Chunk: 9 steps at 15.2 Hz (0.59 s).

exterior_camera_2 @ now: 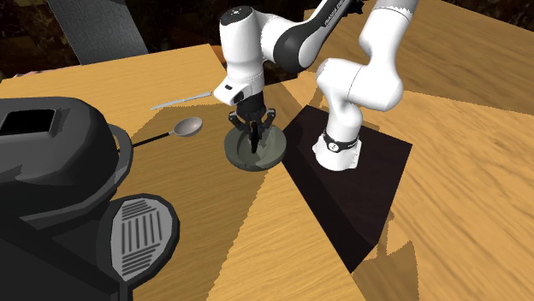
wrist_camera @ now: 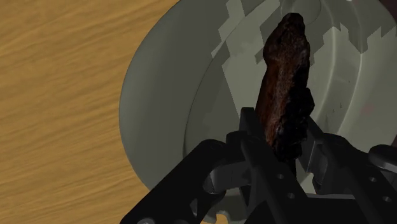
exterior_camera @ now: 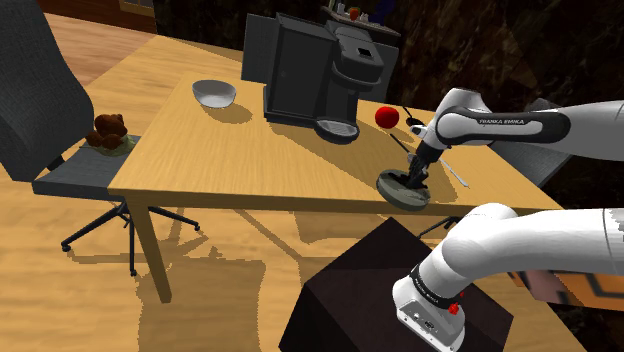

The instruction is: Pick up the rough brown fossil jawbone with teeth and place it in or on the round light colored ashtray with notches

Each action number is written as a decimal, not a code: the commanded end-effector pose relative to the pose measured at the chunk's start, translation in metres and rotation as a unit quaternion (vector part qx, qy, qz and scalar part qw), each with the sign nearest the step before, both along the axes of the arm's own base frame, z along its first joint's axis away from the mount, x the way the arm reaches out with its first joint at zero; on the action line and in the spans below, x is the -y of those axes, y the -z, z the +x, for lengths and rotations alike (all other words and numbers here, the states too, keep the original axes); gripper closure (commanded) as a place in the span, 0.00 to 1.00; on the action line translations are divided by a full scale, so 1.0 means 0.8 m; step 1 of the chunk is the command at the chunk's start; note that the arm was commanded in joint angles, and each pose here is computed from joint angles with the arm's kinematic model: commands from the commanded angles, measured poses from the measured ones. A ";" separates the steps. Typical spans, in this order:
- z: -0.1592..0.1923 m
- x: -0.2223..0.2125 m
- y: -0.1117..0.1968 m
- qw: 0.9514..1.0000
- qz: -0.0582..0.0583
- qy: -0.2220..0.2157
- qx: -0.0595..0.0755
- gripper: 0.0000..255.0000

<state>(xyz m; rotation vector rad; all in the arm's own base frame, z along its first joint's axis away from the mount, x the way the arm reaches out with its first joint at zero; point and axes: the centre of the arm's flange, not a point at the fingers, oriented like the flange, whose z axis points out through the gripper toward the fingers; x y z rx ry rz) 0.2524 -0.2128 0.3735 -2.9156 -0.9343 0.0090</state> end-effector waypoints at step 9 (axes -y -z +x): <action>0.001 0.002 -0.033 1.000 0.000 0.000 0.000 0.00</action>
